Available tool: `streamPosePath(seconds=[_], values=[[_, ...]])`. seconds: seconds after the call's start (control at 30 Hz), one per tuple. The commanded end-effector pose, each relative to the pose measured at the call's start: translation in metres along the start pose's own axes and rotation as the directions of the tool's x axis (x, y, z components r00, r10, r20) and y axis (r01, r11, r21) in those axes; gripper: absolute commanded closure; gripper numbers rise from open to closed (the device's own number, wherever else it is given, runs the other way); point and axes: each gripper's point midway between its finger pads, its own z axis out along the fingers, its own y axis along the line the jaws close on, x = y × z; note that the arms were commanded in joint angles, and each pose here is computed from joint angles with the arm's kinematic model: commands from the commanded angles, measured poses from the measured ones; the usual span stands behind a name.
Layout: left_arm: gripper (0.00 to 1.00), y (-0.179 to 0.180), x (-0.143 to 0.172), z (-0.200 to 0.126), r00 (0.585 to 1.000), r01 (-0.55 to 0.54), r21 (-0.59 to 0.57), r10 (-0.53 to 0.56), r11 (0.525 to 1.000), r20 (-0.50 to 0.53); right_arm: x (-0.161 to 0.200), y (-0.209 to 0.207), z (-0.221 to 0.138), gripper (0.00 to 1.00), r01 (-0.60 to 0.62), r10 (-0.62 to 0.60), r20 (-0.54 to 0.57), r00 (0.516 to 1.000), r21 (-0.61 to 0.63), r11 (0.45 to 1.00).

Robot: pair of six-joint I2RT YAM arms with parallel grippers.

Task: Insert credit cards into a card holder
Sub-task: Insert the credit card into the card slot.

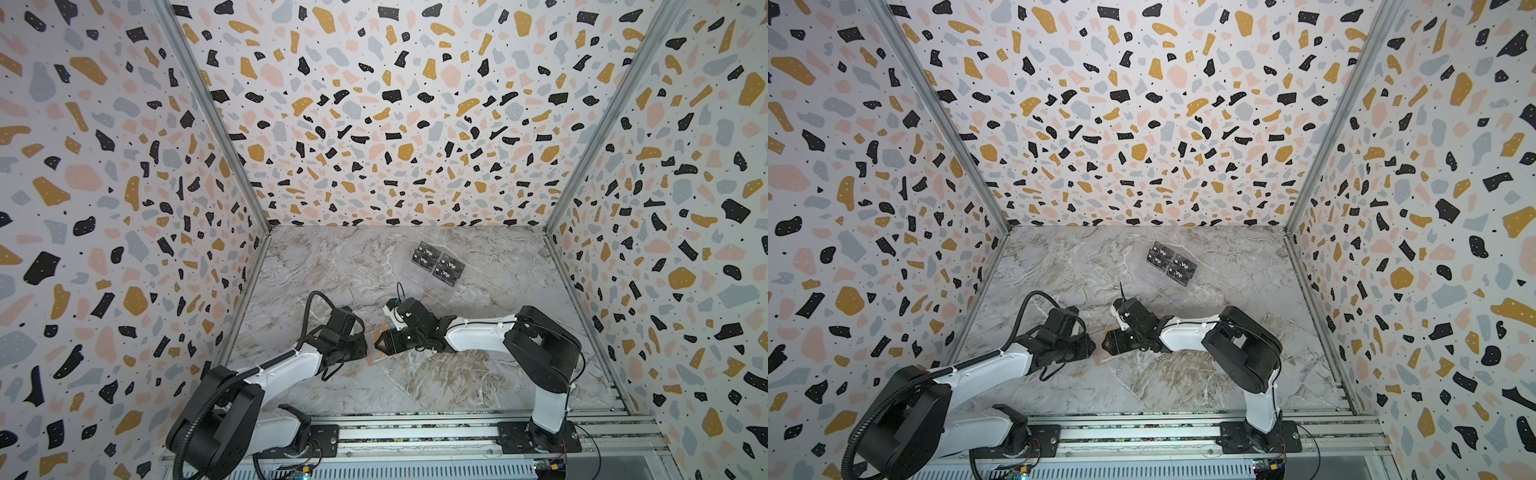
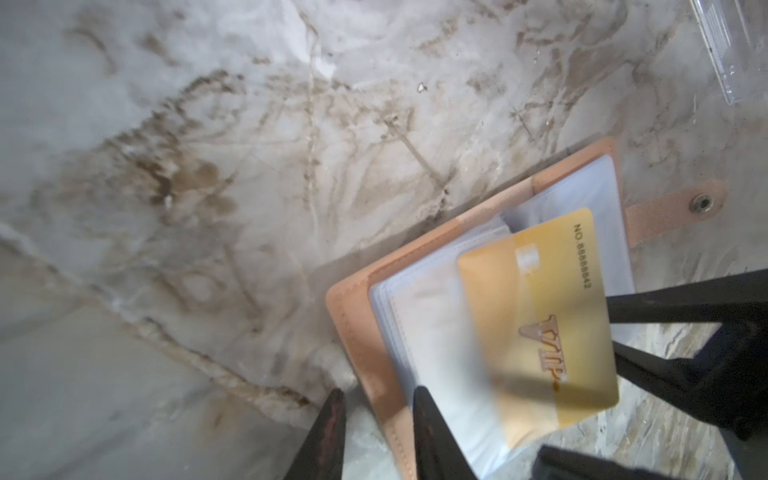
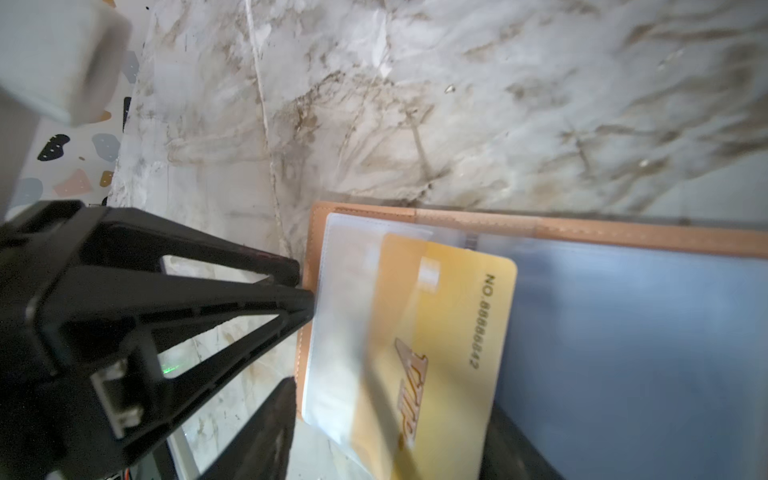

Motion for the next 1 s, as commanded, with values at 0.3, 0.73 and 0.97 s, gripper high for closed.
streamPosePath(seconds=[0.3, 0.73, 0.97], values=[[0.71, -0.010, -0.016, 0.008, 0.999, -0.013, 0.045, 0.011, 0.999, 0.040, -0.005, 0.000, -0.027, 0.23, -0.002, 0.003, -0.029, 1.000, 0.057, 0.998], [0.71, -0.015, -0.022, 0.012, 0.999, -0.044, 0.052, 0.042, 0.998, 0.029, -0.004, -0.006, -0.023, 0.21, 0.025, -0.021, -0.042, 0.999, 0.099, 0.995], [0.72, -0.017, -0.018, 0.014, 0.999, -0.032, 0.071, 0.031, 0.997, 0.016, 0.000, 0.011, -0.011, 0.21, 0.026, -0.023, -0.079, 0.997, 0.046, 0.999]])
